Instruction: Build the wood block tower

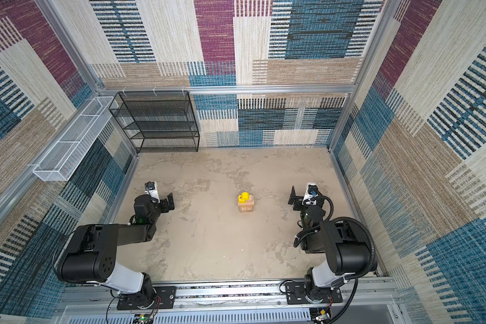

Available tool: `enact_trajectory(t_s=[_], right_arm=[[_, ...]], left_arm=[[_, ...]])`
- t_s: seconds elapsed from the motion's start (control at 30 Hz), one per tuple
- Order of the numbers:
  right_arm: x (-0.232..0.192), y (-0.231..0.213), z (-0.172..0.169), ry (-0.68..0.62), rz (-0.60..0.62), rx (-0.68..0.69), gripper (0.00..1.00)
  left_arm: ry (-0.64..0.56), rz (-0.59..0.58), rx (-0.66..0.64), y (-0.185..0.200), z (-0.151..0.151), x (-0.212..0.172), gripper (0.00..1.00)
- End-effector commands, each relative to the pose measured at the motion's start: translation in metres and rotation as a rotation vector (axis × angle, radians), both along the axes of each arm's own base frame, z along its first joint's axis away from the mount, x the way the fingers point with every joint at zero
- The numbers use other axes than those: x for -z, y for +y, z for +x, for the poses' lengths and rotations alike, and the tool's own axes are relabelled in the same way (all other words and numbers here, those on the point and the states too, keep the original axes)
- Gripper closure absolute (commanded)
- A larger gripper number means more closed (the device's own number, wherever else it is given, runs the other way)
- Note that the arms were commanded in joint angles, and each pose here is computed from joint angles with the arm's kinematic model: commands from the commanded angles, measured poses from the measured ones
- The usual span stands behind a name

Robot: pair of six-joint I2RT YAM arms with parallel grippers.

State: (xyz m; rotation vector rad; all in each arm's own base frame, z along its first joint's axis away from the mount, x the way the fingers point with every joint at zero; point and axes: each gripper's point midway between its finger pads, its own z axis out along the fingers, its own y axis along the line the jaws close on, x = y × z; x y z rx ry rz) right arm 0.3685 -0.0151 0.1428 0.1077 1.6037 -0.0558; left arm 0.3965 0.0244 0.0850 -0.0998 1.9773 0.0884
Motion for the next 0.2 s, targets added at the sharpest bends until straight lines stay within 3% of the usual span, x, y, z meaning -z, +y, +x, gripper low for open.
enact_trajectory(t_s=[0.0, 0.17], right_arm=[[-0.0037, -0.0040, -0.0003, -0.016, 0.012, 0.024, 0.00], [-0.0035, -0.0038, -0.0001, -0.015, 0.012, 0.023, 0.00]], left_arm=[[-0.034, 0.005, -0.013, 0.0023, 0.0051, -0.0086, 0.01], [-0.039, 0.005, -0.014, 0.0022, 0.0041, -0.0096, 0.00]])
